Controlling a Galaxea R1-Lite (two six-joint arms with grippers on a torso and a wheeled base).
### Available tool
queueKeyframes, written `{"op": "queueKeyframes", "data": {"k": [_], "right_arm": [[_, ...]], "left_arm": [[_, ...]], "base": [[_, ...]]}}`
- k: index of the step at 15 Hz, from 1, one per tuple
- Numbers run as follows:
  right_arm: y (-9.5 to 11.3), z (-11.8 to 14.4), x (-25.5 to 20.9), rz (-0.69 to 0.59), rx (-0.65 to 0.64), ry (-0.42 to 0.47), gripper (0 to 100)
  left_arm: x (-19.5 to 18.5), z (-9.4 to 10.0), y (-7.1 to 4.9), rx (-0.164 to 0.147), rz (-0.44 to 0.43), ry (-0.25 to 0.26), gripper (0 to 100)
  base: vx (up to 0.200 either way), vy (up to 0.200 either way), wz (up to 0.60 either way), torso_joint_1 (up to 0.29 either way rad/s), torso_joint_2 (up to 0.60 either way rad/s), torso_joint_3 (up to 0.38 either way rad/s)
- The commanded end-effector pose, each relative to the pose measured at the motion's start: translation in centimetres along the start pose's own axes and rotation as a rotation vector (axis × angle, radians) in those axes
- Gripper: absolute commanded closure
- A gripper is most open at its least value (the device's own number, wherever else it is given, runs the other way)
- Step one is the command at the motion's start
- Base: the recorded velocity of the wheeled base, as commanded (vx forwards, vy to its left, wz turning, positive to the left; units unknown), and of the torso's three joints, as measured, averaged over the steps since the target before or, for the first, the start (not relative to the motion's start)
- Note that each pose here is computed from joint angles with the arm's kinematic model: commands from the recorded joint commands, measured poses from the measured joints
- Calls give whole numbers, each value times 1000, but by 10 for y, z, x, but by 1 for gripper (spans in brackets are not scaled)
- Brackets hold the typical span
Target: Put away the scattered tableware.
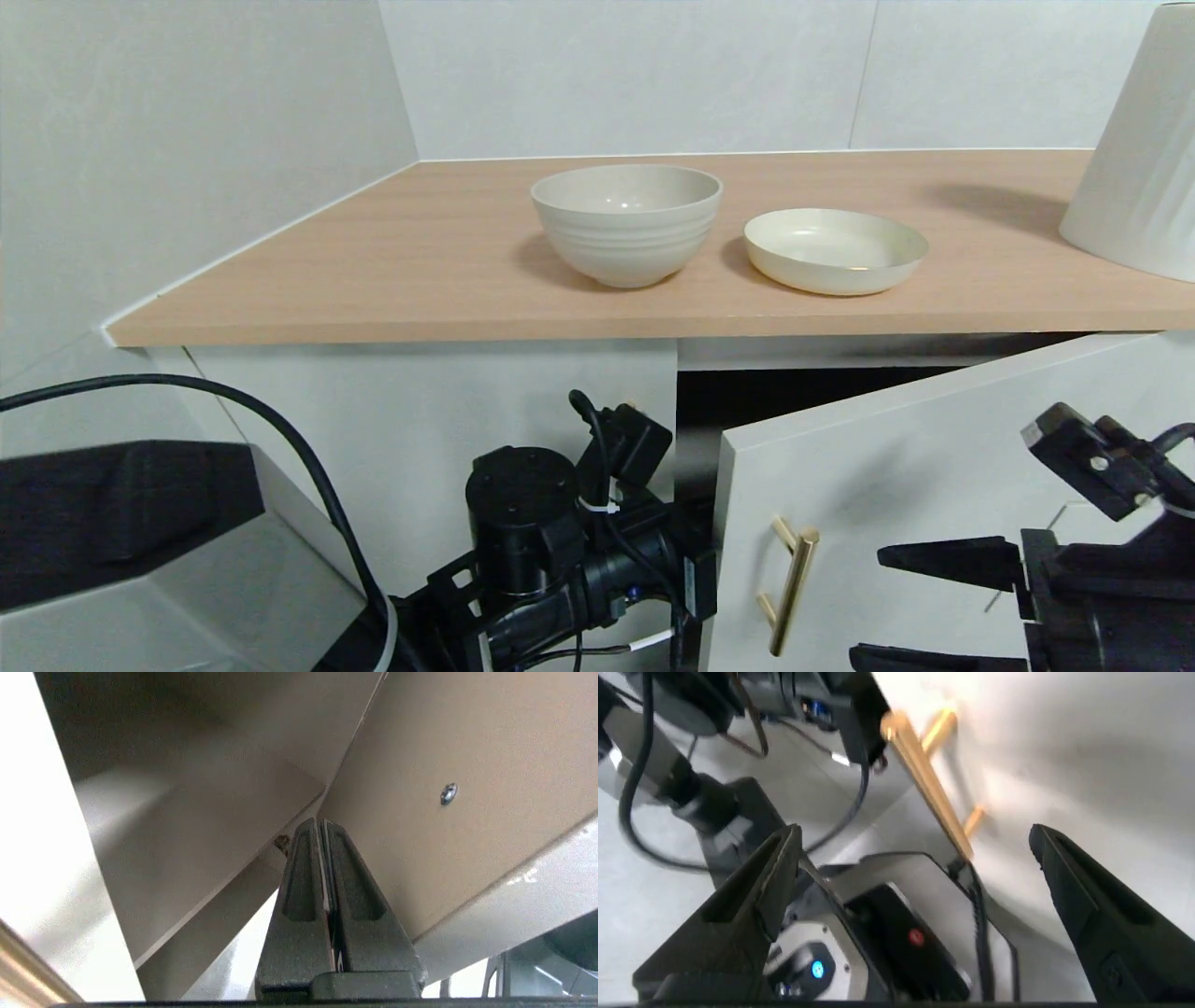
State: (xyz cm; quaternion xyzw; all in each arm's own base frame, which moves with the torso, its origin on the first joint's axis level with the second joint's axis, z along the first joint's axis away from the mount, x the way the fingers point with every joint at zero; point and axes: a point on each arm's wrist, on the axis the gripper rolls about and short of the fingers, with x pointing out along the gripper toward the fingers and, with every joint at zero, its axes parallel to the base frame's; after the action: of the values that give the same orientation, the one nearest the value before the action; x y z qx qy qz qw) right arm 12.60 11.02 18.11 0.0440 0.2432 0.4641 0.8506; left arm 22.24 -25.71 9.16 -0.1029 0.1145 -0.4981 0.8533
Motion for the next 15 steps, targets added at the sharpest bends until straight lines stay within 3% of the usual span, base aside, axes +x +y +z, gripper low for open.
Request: {"op": "queueKeyframes", "data": {"k": [1, 5, 9, 13, 15], "right_arm": [[10, -5, -28, 21, -17, -27, 0], [15, -8, -38, 71, -16, -14, 0], [15, -10, -40, 72, -16, -12, 0], [16, -11, -40, 79, -18, -5, 0], [19, -11, -41, 93, -28, -8, 0]], "left_arm": [[0, 2, -2, 3, -5, -7, 100], [-2, 9, -6, 10, -17, -22, 100], [-3, 10, -14, 4, -29, 21, 100], [0, 17, -18, 2, -32, 33, 100], [6, 19, -17, -2, -28, 44, 100]], "base": [[0, 0, 0, 0, 0, 0], [0, 0, 0, 0, 0, 0], [0, 0, 0, 0, 0, 0], [-200, 0, 0, 5, 4, 2], [0, 0, 0, 0, 0, 0]]}}
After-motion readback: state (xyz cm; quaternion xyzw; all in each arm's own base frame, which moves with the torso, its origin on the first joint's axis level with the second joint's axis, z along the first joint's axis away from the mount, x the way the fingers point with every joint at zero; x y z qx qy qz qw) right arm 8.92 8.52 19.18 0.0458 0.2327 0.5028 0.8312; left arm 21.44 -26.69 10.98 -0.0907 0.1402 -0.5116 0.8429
